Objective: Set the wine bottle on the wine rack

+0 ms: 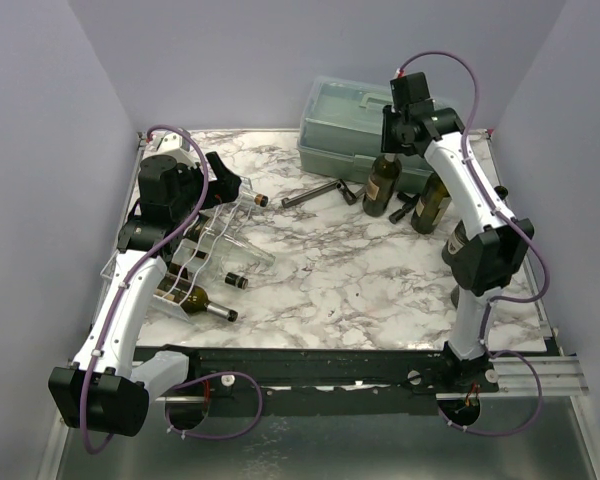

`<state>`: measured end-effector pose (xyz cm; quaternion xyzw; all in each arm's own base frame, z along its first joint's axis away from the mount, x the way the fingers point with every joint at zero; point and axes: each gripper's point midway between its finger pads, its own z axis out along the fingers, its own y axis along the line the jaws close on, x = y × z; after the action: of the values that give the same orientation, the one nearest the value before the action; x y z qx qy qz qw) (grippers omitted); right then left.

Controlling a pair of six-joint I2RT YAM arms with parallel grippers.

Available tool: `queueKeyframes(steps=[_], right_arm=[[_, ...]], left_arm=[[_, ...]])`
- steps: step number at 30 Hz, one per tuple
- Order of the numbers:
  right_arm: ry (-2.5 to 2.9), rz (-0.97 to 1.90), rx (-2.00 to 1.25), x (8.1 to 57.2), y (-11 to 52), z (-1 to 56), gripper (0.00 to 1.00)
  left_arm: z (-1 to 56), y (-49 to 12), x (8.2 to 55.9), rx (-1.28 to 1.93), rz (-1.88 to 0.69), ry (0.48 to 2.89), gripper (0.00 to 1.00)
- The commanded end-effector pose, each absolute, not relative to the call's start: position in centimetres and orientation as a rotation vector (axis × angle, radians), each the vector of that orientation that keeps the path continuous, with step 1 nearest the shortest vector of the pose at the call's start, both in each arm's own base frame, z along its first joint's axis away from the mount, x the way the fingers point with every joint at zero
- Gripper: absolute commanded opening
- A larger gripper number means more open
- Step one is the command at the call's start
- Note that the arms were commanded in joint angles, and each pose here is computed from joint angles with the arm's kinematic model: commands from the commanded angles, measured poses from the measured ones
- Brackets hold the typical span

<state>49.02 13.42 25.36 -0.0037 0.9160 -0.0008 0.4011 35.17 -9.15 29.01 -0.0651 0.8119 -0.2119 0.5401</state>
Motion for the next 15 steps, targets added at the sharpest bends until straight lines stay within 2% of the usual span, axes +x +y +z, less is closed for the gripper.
queueKeyframes(steps=[1,11,15], right_arm=[[2.305,0.221,-0.007,47.1,15.8,26.5,0.01],[2.250,0.534,0.037,43.9,18.9,26.4,0.01],[2.207,0.747,0.087,42.7,21.1,26.6,0.01]], left_arm=[[29.4,-9.5,35.2,-0.141,-0.527,1.914,0.99],[29.3,-9.6,35.3,-0.141,-0.528,1.917,0.99],[29.3,-9.5,35.3,-0.144,-0.528,1.916,0.99]])
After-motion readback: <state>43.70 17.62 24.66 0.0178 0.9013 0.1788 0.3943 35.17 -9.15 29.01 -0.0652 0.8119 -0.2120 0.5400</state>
